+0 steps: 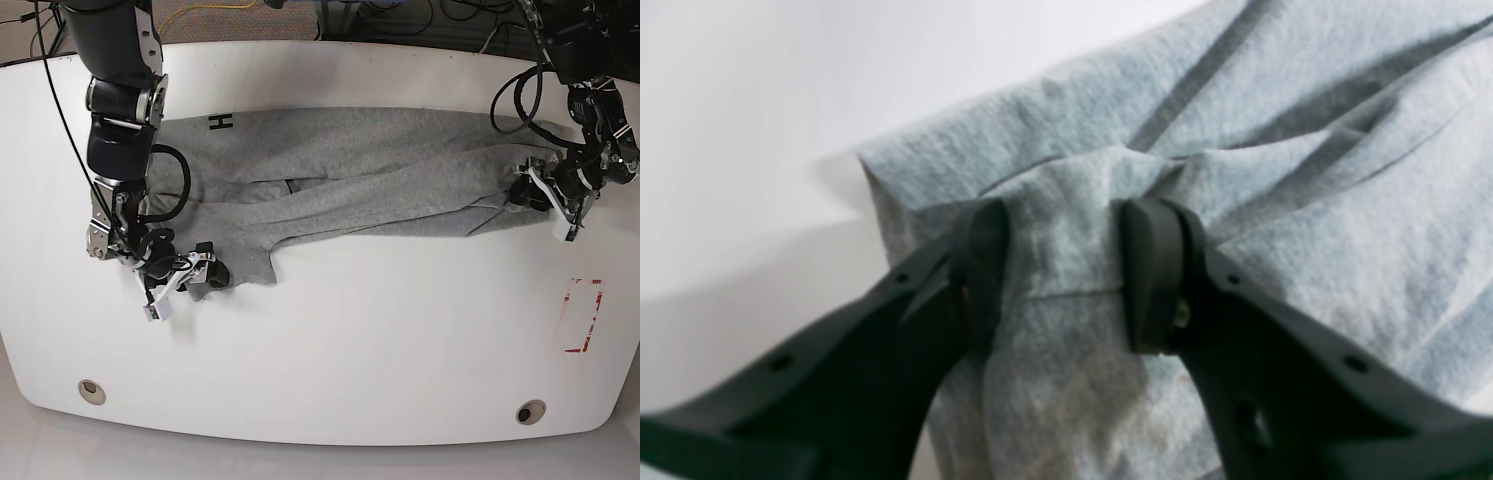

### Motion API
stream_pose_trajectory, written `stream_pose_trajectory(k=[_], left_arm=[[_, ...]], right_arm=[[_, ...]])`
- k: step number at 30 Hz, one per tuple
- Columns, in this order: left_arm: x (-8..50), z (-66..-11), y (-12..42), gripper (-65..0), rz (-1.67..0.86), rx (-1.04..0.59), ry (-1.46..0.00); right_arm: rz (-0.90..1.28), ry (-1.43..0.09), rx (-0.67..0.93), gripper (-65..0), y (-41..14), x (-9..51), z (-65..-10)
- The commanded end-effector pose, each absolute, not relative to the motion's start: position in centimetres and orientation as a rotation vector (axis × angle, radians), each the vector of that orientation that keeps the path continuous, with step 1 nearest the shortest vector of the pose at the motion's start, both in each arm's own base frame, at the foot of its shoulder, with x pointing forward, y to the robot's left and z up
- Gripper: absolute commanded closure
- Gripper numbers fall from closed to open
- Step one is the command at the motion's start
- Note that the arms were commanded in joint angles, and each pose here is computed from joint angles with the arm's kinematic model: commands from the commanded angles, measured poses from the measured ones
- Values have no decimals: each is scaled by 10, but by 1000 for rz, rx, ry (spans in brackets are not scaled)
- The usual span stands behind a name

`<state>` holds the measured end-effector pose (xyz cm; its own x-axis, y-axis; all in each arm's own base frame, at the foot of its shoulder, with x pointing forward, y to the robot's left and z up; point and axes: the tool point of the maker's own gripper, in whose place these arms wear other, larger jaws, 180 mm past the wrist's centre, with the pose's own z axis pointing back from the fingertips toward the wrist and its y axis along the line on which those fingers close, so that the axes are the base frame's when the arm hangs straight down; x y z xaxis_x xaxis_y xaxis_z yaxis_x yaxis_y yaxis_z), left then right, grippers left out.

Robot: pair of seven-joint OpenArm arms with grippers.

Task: Layout the t-shirt on the table in an organized manner, then fold the t-shirt properly
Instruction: 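Move the right gripper down to the sleeve and pinch it, then fold the pinched sleeve with the right gripper over the shirt body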

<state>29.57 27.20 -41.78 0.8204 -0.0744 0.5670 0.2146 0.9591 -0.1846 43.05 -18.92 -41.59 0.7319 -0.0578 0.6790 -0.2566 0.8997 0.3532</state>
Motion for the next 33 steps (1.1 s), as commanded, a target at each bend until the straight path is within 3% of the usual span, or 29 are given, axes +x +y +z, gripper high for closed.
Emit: stream_pose_trajectory(k=[1, 5, 8, 17, 18, 33], left_arm=[[282, -427, 284, -260, -165, -190, -502], [281, -428, 284, -260, -165, -189, -499], [281, -428, 284, -260, -165, -189, -499], [281, -429, 285, -260, -165, -188, -497], [281, -429, 285, -260, -164, -189, -495], [281, -429, 284, -260, -164, -190, -495]], right_arm=[[130, -732, 422, -468, -196, 432, -413], [132, -729, 421, -465, -196, 432, -413], [132, -729, 421, -412, -196, 432, -413], [134, -731, 421, -16, -196, 433, -412], [135, -732, 421, 0, -196, 433, -412], [347, -791, 286, 0, -182, 428, -353]])
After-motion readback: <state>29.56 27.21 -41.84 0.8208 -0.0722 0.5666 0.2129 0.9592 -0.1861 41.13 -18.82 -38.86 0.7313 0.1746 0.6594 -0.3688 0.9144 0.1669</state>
